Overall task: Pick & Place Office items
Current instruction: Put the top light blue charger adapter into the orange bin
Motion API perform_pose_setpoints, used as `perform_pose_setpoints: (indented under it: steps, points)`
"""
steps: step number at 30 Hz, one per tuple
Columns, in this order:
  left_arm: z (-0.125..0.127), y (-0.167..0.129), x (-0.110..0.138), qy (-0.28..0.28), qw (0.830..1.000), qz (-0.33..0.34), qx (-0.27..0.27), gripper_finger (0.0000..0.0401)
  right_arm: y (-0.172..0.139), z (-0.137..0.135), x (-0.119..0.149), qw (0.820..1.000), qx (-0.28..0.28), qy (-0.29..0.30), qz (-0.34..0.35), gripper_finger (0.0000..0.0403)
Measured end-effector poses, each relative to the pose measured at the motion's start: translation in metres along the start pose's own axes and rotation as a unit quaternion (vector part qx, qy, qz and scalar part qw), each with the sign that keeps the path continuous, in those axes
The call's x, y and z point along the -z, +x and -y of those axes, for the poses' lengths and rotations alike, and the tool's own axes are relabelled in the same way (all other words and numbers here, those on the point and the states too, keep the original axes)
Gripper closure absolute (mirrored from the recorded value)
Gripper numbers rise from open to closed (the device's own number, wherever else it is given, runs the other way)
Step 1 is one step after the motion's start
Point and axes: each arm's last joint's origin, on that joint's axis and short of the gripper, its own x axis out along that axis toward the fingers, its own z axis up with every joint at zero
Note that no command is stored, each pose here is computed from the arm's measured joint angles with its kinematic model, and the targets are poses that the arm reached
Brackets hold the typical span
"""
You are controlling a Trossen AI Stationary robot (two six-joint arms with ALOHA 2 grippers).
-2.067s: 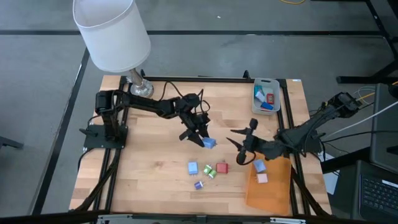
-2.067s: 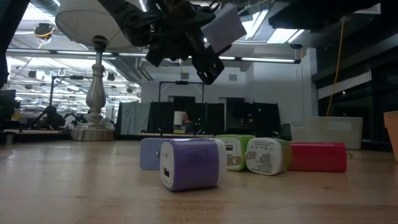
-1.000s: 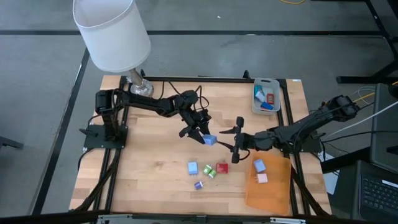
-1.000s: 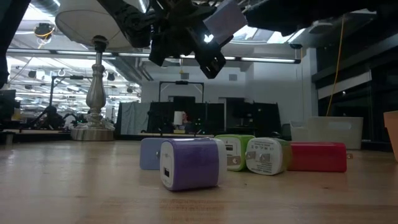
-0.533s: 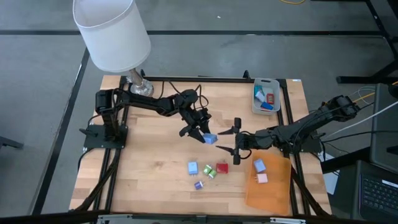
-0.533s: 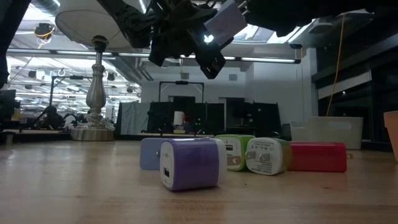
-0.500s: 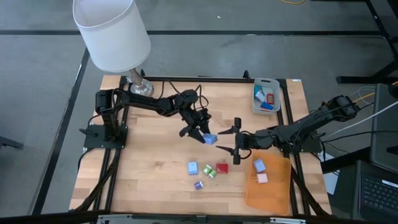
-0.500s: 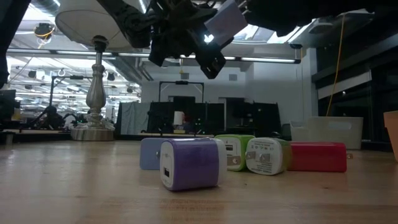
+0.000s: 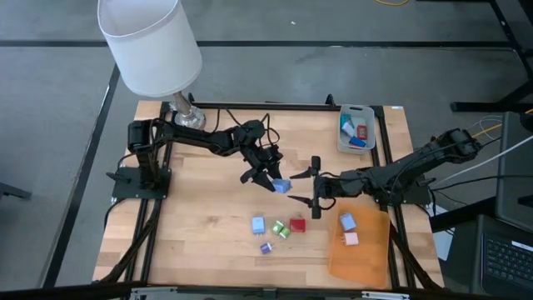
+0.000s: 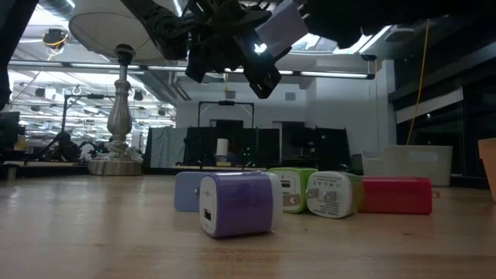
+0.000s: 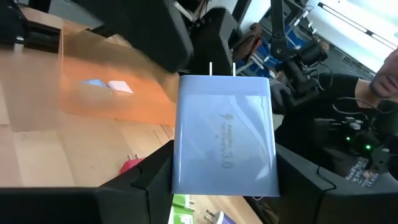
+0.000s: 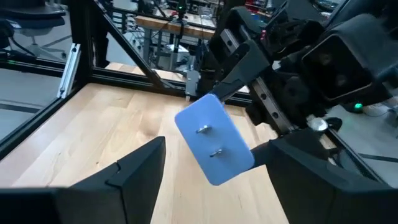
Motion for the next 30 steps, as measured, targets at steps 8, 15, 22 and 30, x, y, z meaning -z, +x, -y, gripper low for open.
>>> perform_pose_setpoints:
  steps: [8,15,22,30]
  points:
    - [0.001,0.0,-0.002,-0.001,1.0,0.004,0.008,0.02,0.03,0.002,0.0,0.999,-0.032,-0.009,-0.007,0.013]
    - [0.001,0.0,0.0,-0.006,1.0,0.0,0.008,0.02,0.048,-0.002,-0.004,0.998,-0.024,-0.026,-0.059,0.013]
    - [0.001,0.0,0.0,0.002,1.0,-0.001,0.01,0.02,0.047,-0.001,-0.006,0.997,-0.013,-0.029,-0.07,0.0131]
    - [-0.001,0.001,0.002,0.0,1.0,-0.007,0.015,0.02,0.047,-0.001,-0.005,0.997,-0.008,-0.036,-0.075,0.0194]
